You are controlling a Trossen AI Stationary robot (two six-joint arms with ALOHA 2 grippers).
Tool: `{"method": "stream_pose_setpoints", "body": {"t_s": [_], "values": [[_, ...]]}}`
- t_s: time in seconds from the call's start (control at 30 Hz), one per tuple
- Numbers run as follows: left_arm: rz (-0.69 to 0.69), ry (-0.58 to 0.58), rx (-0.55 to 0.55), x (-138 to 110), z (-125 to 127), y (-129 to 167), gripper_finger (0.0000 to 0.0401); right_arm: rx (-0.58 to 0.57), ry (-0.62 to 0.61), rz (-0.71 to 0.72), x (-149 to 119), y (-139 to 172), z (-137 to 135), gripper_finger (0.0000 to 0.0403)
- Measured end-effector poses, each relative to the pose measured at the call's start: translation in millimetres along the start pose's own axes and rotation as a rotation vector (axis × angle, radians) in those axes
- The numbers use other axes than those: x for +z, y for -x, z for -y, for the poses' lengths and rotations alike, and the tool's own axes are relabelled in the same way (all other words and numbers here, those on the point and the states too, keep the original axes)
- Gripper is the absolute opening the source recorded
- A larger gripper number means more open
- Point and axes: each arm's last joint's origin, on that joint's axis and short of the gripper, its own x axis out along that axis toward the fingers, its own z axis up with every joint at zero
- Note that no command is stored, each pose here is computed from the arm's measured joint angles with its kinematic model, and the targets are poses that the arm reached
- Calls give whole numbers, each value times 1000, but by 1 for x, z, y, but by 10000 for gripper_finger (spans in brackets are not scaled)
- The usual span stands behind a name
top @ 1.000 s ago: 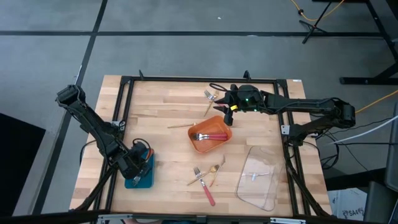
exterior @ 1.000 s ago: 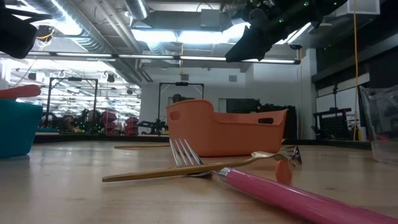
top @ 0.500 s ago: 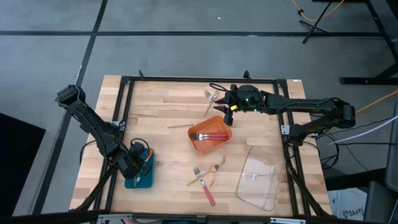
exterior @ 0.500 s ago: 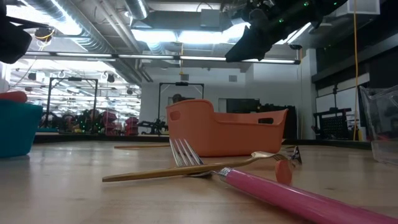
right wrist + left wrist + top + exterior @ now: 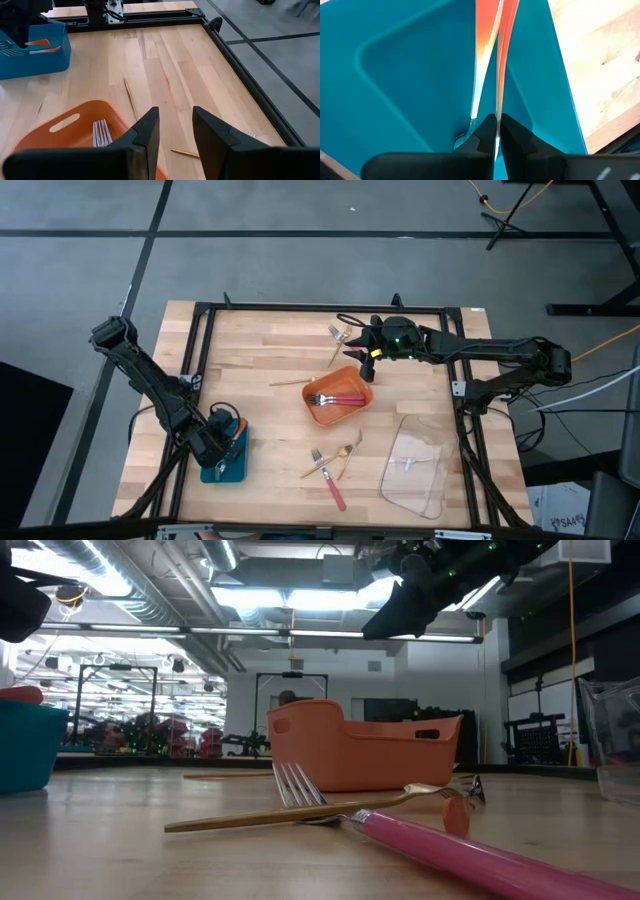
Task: Sort silverware by color (type)
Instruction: Put the orange fork into the blue bin
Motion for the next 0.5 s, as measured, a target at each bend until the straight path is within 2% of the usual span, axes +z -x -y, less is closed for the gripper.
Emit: {"method": "stream_pose_setpoints", "body": {"t_s": [0.5], "values": [[37, -1, -6, 1, 0, 0, 17, 0, 0, 0, 0, 0, 0, 108]]}}
